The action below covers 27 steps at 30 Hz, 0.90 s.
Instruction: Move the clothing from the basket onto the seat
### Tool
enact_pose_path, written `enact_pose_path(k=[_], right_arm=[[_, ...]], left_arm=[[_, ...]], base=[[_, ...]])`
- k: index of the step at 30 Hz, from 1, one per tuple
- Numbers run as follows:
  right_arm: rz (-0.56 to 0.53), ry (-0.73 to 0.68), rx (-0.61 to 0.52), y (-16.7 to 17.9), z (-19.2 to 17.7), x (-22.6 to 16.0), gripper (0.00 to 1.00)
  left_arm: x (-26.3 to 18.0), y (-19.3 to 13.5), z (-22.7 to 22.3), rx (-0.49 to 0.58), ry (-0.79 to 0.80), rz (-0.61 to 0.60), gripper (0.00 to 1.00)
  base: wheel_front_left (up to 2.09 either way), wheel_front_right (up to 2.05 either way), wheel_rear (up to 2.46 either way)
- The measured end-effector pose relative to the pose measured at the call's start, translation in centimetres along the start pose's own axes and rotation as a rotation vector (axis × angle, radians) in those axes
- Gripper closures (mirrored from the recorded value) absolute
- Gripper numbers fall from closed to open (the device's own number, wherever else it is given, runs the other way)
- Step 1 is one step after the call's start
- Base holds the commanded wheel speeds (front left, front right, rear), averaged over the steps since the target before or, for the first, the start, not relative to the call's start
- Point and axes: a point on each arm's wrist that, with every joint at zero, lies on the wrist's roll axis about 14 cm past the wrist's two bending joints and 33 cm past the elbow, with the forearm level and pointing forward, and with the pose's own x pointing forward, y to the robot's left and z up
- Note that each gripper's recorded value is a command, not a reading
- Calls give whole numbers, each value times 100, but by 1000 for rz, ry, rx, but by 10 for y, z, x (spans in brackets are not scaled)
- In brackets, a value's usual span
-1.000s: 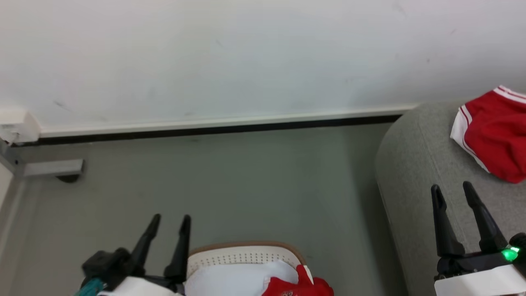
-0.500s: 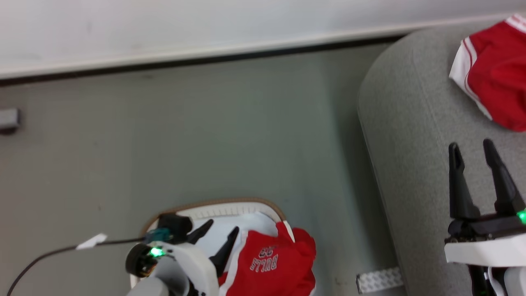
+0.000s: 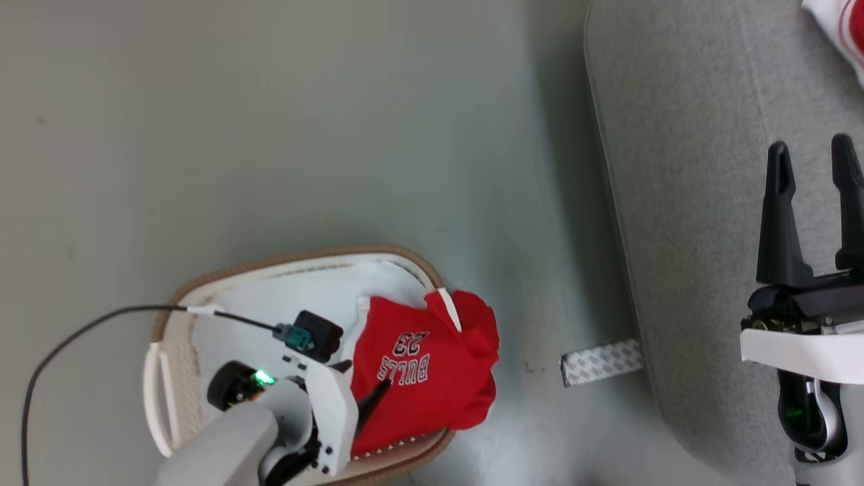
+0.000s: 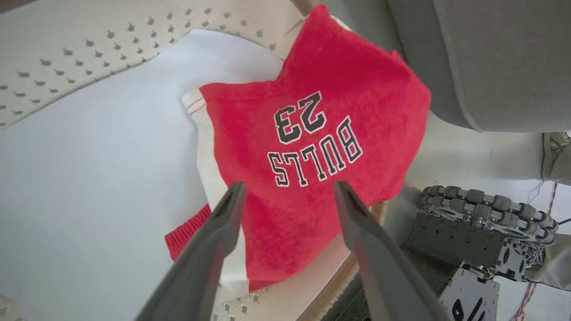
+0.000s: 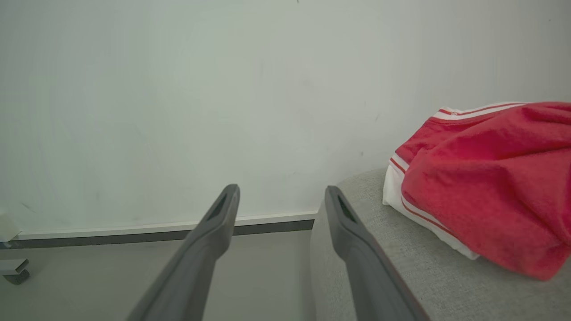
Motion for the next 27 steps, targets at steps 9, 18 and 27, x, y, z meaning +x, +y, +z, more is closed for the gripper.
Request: enact_pose_path(k=[9,18,27], right_arm=[[-41,49,-23,-14,-34,12,0],[-76,115,-32,-24,-64,10,0],[-109,141,-45,-35,-71,5,0]], left_arm=[[42,14,-46,27,194,-70,0],[71,28,-78,72,312,-106,0],[87,35,-89,86,355,-117,54]], base=[[0,0,0],[0,0,0],[0,0,0]])
